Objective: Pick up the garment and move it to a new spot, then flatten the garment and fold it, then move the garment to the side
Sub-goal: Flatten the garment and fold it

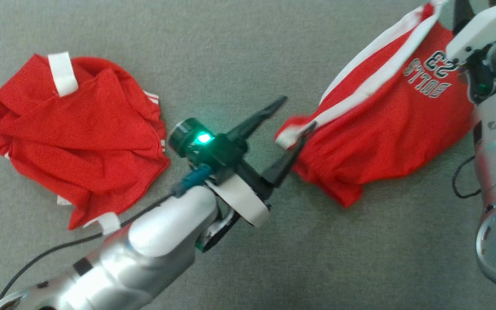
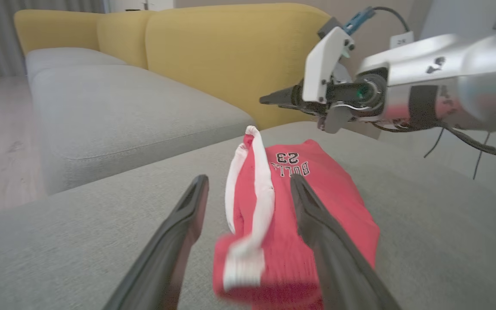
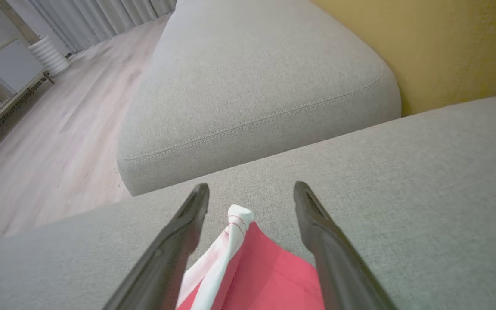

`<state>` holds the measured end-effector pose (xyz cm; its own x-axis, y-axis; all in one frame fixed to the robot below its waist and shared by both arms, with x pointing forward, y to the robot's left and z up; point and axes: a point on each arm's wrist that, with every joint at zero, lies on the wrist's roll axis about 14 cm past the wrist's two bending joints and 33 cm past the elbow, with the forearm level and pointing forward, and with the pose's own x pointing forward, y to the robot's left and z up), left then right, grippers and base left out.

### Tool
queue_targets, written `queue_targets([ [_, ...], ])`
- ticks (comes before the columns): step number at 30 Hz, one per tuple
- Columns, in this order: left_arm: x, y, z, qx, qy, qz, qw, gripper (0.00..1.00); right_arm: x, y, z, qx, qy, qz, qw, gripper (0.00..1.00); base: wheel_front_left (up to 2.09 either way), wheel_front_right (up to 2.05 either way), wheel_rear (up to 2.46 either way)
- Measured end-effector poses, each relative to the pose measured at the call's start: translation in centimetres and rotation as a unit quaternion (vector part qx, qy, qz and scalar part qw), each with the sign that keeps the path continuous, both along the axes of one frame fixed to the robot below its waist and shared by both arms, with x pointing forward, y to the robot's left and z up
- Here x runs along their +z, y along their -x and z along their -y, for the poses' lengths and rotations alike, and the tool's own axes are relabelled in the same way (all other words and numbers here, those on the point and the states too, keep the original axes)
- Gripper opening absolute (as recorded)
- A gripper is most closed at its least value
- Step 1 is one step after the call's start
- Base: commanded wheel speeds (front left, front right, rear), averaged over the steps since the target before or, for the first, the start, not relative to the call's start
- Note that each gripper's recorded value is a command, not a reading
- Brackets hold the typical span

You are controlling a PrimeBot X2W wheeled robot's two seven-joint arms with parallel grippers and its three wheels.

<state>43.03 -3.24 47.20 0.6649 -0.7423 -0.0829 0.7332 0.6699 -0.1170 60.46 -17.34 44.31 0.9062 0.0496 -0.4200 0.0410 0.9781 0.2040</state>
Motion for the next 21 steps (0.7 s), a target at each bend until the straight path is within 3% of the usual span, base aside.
queue_targets([
  [11,6.7,-1.8,-4.1,0.115,0.054,0.057,0.990,1.00,9.1,2.8,0.8,0.007,-0.009,0.146,0.989,1.00,0.00,0.00,0.00],
  [18,9.4,-1.1,-8.0,0.206,0.107,0.071,0.970,1.00,10.4,8.9,1.1,0.033,0.001,0.215,0.976,1.00,0.00,0.00,0.00],
  [21,8.3,0.1,-8.9,0.222,0.102,0.066,0.968,1.00,9.9,11.5,1.3,0.040,0.009,0.232,0.972,1.00,0.00,0.00,0.00],
])
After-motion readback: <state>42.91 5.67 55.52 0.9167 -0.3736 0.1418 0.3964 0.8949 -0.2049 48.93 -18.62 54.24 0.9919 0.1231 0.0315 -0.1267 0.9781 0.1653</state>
